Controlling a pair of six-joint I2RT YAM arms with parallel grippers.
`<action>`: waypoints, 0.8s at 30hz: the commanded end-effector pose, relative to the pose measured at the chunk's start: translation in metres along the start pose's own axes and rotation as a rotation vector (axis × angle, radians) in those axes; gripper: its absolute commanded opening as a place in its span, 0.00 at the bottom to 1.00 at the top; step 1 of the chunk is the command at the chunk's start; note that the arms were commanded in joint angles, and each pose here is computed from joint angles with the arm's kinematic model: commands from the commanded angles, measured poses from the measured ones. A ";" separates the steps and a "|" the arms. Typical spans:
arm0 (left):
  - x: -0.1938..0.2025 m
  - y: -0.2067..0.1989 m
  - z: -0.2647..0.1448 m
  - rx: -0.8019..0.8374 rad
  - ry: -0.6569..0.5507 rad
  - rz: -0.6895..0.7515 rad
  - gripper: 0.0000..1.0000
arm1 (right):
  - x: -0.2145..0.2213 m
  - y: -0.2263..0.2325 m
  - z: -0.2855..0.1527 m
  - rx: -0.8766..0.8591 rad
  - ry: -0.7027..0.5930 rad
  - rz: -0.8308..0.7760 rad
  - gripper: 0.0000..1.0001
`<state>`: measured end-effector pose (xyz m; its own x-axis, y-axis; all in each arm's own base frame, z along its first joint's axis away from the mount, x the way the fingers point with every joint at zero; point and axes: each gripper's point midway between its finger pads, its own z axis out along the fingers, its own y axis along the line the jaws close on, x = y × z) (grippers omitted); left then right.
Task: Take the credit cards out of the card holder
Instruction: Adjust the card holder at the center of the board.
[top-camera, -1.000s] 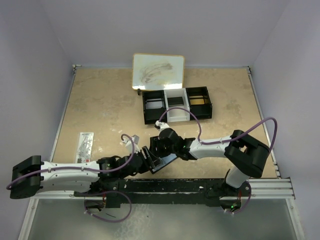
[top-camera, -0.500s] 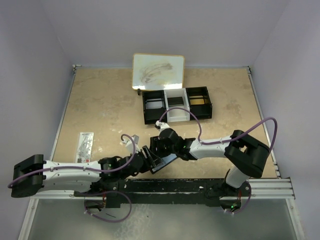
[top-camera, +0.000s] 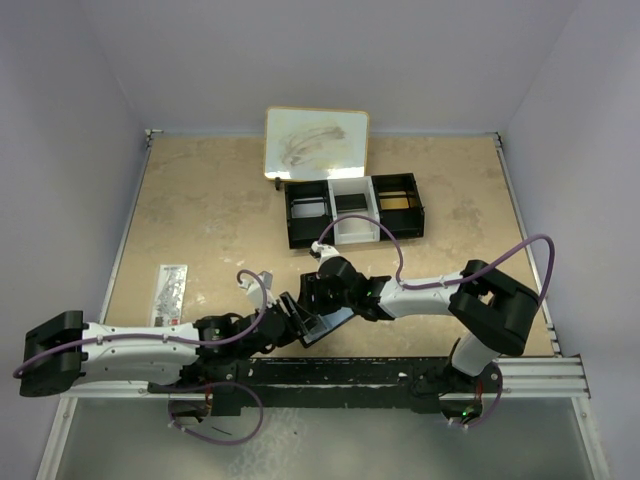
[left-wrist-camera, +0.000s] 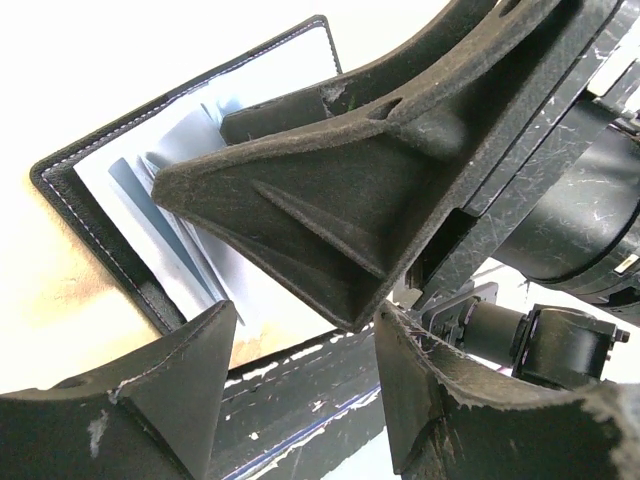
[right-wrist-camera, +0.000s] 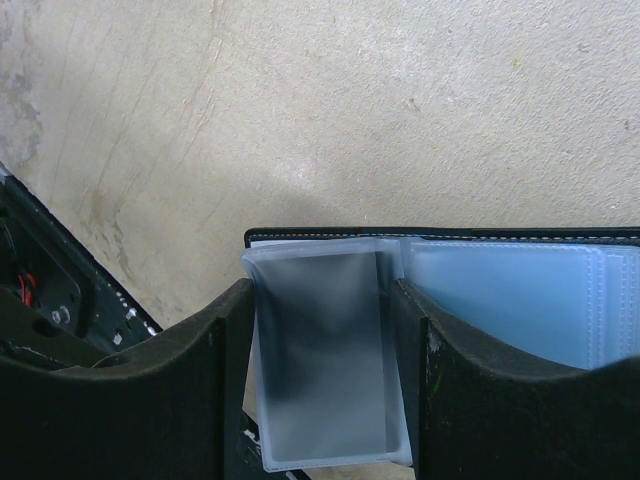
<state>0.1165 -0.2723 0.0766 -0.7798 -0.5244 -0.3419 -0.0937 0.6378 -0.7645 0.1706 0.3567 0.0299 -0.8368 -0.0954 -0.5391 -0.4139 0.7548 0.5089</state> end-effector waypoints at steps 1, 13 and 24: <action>-0.008 -0.013 -0.002 0.042 -0.037 -0.035 0.55 | 0.026 -0.022 0.003 0.069 0.077 0.001 0.57; -0.005 0.006 0.008 0.004 -0.051 -0.023 0.55 | 0.027 -0.021 0.001 0.060 0.078 0.003 0.57; -0.015 0.008 0.000 0.025 -0.084 -0.044 0.55 | 0.028 -0.020 0.003 0.054 0.082 0.007 0.56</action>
<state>0.1203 -0.2649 0.0752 -0.7530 -0.5684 -0.3317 -0.1023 0.5990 -0.7942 0.1709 0.3587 0.0305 -0.8372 -0.0854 -0.5402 -0.4118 0.7484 0.5199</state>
